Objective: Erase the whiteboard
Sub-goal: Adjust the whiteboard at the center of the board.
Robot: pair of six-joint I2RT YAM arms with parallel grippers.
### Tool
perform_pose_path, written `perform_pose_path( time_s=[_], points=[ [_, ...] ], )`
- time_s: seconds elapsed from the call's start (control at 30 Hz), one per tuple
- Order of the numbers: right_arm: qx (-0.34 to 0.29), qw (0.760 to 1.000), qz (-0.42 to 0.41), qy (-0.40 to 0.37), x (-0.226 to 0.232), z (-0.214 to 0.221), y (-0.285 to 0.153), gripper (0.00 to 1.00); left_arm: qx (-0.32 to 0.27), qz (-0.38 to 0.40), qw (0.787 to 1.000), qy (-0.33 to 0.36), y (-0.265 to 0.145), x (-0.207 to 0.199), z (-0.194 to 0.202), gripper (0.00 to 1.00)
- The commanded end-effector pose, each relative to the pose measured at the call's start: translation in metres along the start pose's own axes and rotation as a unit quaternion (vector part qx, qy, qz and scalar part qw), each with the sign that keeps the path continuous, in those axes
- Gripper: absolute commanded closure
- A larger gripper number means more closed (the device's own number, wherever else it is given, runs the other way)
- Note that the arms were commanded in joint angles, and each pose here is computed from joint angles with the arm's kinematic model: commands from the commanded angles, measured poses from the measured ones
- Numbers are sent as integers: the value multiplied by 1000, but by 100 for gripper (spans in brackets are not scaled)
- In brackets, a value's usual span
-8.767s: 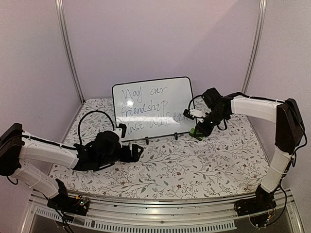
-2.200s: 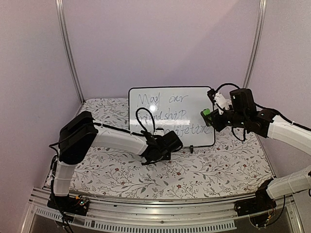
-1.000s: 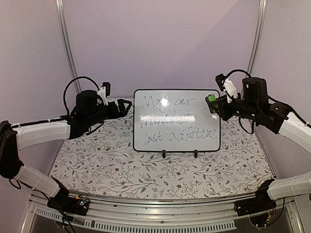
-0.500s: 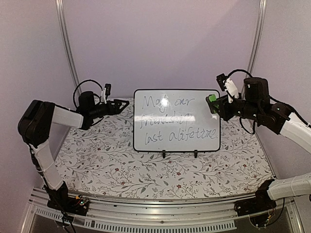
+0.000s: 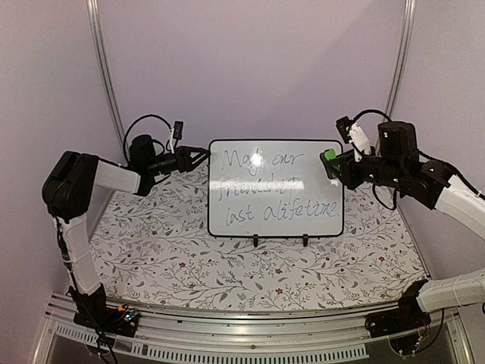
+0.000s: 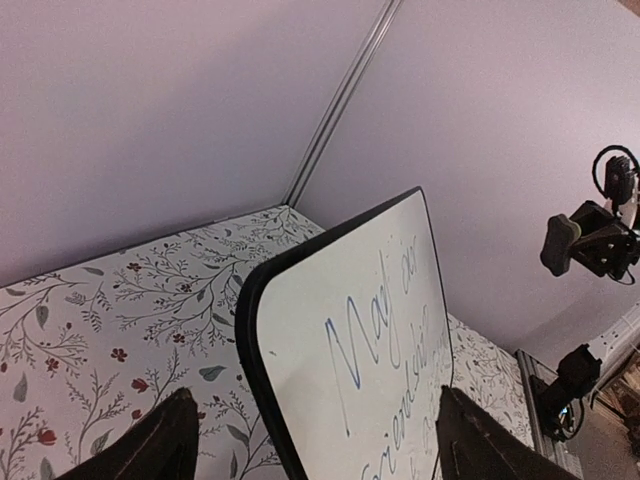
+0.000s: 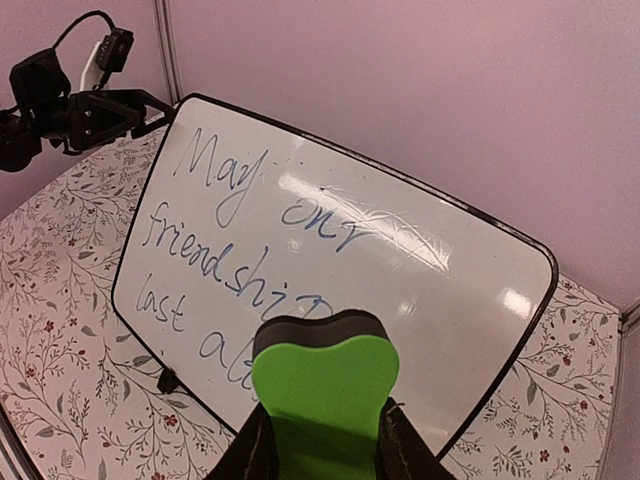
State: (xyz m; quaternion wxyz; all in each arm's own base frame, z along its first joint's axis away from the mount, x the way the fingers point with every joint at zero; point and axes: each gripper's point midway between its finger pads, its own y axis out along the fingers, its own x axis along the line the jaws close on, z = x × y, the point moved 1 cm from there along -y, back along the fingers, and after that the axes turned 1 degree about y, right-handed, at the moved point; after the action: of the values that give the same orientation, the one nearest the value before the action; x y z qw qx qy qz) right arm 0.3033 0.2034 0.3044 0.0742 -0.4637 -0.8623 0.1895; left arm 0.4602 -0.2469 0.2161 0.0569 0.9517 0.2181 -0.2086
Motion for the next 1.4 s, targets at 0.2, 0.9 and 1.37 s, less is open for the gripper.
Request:
perform_pose_path(
  time_s=[0.2, 0.9, 1.37],
  points=[
    [10, 1000, -7, 3, 4, 1, 4, 68, -2, 66, 998, 0, 32, 6, -9, 22],
    [26, 1000, -13, 0, 7, 7, 18, 68, -11, 83, 996, -25, 36, -19, 4, 91],
    [21, 998, -50, 14, 19, 3, 19, 68, -25, -21, 997, -65, 25, -88, 36, 95]
  ],
)
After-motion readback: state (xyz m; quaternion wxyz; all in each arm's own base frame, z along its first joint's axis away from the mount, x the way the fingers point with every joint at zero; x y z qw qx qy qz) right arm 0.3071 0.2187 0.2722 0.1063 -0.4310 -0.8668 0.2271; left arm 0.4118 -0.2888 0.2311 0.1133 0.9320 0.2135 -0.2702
